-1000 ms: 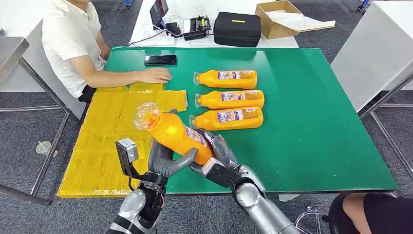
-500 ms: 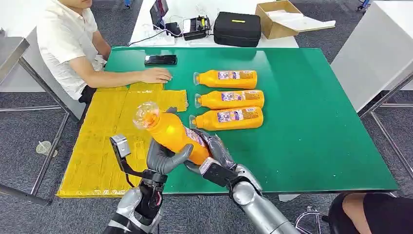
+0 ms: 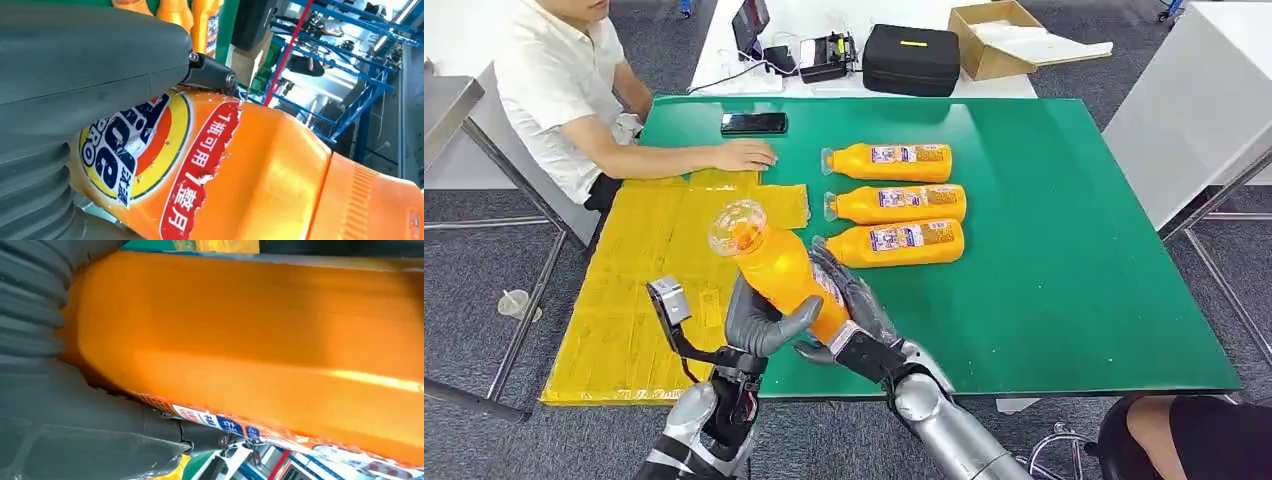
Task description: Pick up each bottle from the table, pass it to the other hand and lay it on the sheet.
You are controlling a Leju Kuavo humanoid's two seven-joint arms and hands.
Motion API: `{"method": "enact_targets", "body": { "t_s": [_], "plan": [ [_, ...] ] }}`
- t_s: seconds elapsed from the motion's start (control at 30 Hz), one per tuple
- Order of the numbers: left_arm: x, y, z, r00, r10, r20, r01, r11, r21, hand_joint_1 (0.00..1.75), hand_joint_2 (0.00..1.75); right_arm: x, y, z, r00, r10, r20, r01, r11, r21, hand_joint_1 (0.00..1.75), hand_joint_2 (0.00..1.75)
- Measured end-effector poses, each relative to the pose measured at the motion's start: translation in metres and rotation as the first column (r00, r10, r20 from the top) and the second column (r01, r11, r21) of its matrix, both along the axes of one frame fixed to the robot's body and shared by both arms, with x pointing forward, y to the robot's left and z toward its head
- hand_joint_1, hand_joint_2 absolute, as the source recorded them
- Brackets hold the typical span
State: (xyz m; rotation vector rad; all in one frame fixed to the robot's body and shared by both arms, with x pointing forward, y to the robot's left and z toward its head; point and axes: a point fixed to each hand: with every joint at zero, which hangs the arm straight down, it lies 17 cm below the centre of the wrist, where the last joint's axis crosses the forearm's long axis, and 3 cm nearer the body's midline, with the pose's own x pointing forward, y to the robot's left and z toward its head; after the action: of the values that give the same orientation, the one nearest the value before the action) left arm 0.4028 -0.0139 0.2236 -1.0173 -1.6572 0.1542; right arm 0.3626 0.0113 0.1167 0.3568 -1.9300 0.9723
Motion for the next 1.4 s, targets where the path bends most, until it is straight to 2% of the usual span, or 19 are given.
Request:
{"method": "enact_targets", "body": {
  "t_s": [0.23, 0.37, 0.43, 0.5, 0.57, 0.63, 0.73, 0.8, 0.9, 1.0, 1.07, 1.2, 1.33, 1.4],
  "plan": [
    [0.003, 0.003, 0.000, 0.999, 0.045, 0.020, -0.046, 0.998, 0.034, 1.75, 1.75, 0.001, 0.002, 0.002, 1.000, -0.009, -0.007, 0.010, 1.000, 0.018, 0.00, 1.75],
    [0.011, 0.013, 0.000, 0.979, 0.184, 0.091, -0.197, 0.967, 0.159, 1.75, 1.75, 0.001, 0.000, 0.004, 0.999, -0.055, 0.000, 0.055, 0.998, 0.038, 0.00, 1.75],
    [0.015, 0.020, 0.000, 0.960, 0.246, 0.135, -0.271, 0.938, 0.217, 1.75, 1.75, 0.006, -0.011, 0.014, 0.983, -0.151, 0.100, 0.147, 0.988, 0.049, 0.00, 1.75],
    [0.019, 0.028, 0.002, 0.933, 0.310, 0.184, -0.350, 0.899, 0.262, 1.75, 1.75, 0.019, -0.042, 0.039, 0.894, -0.353, 0.278, 0.341, 0.936, 0.090, 0.00, 1.75],
    [0.022, 0.043, 0.007, 0.883, 0.391, 0.261, -0.461, 0.830, 0.314, 1.75, 1.75, 0.029, -0.080, 0.061, 0.784, -0.519, 0.341, 0.489, 0.854, 0.175, 0.00, 1.75],
    [0.024, 0.059, 0.010, 0.822, 0.458, 0.339, -0.562, 0.748, 0.352, 1.75, 1.75, 0.035, -0.111, 0.073, 0.712, -0.608, 0.351, 0.566, 0.793, 0.227, 0.00, 1.75],
    [0.027, 0.083, 0.013, 0.725, 0.521, 0.451, -0.685, 0.613, 0.393, 1.75, 1.75, 0.028, -0.146, 0.097, 0.629, -0.674, 0.387, 0.598, 0.738, 0.314, 0.00, 1.75],
    [0.027, 0.091, 0.015, 0.691, 0.526, 0.496, -0.720, 0.564, 0.405, 1.75, 1.75, 0.022, -0.165, 0.122, 0.560, -0.712, 0.423, 0.613, 0.700, 0.367, 0.00, 1.75],
    [0.029, 0.098, 0.018, 0.624, 0.507, 0.594, -0.780, 0.439, 0.445, 1.75, 1.75, 0.010, -0.202, 0.166, 0.454, -0.797, 0.398, 0.625, 0.603, 0.495, 0.00, 1.75],
    [0.032, 0.103, 0.021, 0.555, 0.451, 0.699, -0.831, 0.290, 0.474, 1.75, 1.75, -0.004, -0.230, 0.199, 0.380, -0.857, 0.349, 0.613, 0.516, 0.599, 0.00, 1.75],
    [0.034, 0.106, 0.022, 0.543, 0.440, 0.715, -0.839, 0.266, 0.474, 1.75, 1.75, -0.011, -0.239, 0.212, 0.348, -0.873, 0.343, 0.602, 0.488, 0.632, 0.00, 1.75],
    [0.037, 0.108, 0.020, 0.538, 0.413, 0.735, -0.842, 0.224, 0.491, 1.75, 1.75, -0.021, -0.255, 0.225, 0.322, -0.901, 0.290, 0.585, 0.430, 0.688, 0.00, 1.75],
    [0.053, 0.095, -0.009, 0.570, 0.214, 0.793, -0.814, 0.018, 0.580, 1.75, 1.75, -0.023, -0.262, 0.222, 0.333, -0.911, 0.244, 0.586, 0.402, 0.704, 0.00, 1.75],
    [0.058, 0.093, -0.024, 0.593, 0.154, 0.790, -0.797, -0.031, 0.604, 1.75, 1.75, -0.022, -0.263, 0.219, 0.335, -0.912, 0.237, 0.592, 0.399, 0.700, 0.00, 1.75]
  ]
}}
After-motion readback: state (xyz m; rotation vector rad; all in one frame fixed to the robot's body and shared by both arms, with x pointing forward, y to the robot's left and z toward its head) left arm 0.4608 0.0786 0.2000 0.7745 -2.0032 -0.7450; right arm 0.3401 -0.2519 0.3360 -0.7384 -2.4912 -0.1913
